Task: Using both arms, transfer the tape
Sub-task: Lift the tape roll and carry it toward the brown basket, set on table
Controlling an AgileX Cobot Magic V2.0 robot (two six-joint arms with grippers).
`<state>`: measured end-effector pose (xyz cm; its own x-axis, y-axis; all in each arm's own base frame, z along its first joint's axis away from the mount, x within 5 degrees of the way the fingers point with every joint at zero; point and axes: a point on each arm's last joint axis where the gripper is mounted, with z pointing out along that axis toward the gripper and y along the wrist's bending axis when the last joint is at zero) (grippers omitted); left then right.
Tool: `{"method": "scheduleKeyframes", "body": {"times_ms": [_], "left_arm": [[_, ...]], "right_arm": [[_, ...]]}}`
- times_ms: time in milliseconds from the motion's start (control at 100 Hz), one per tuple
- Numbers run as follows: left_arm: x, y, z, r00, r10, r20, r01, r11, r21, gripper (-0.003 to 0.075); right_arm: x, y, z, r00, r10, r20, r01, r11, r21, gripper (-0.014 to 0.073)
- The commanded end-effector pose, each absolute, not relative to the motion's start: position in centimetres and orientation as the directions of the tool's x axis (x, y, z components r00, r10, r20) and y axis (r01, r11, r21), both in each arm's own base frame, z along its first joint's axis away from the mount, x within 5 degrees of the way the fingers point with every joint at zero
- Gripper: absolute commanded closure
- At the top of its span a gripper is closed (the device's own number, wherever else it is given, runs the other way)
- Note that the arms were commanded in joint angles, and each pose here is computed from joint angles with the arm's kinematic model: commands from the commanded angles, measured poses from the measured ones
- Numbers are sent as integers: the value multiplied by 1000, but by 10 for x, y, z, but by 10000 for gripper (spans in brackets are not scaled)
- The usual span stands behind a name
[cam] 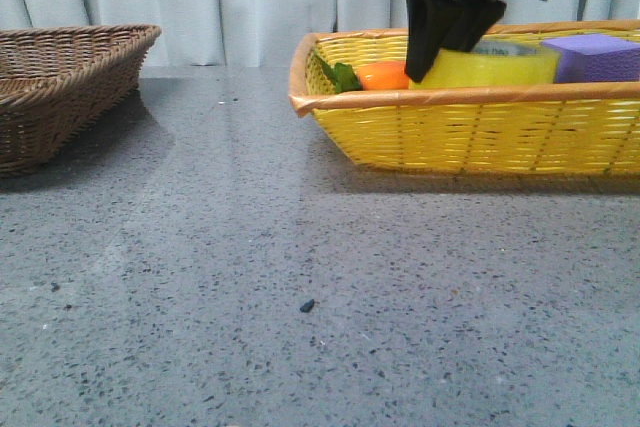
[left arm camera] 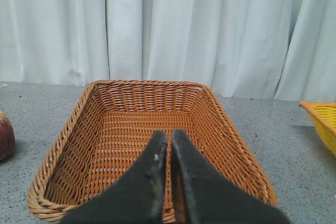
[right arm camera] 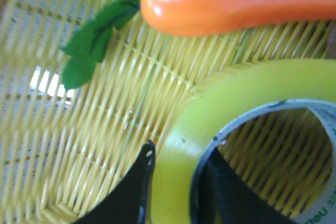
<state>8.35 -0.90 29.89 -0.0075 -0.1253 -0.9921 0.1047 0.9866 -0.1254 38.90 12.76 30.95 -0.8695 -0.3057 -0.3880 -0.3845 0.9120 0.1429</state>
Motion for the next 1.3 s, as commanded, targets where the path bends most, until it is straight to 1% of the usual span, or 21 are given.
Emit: {"method": "scheduleKeyframes", "body": {"times_ms": [0,140,250,460,580,780,920,1090,1290], "left_arm": [[85,-8,316,84,-154,-984,105,984,-145,741],[85,-8,316,84,-154,-984,105,984,-145,741],[85,-8,316,84,-154,-984,105,984,-145,741],[85,-8,316,84,-154,-984,105,984,-145,741],[85,-8,316,84,-154,-984,105,984,-145,741],[85,-8,316,84,-154,-984,105,984,-145,741],[85,-8,316,84,-154,-984,105,984,-145,741],[85,-8,316,84,-154,-984,105,984,-145,741],[85,-8,316,84,-154,-984,105,984,-145,741]], "right_arm": [[380,125,354,-817,-298,-493,-406,905,126,603],[375,128,375,-804,-317,-502,-430,895,123,603],[368,138,392,-780,-341,-524,-464,878,119,603],[346,177,422,-690,-410,-596,-572,813,104,603],[327,208,429,-635,-465,-617,-649,754,99,603],[294,258,425,-561,-562,-608,-757,646,101,603],[283,283,413,-533,-608,-588,-795,598,102,603],[281,306,392,-527,-653,-544,-816,567,110,603],[288,314,375,-539,-672,-507,-815,569,112,603]]}}
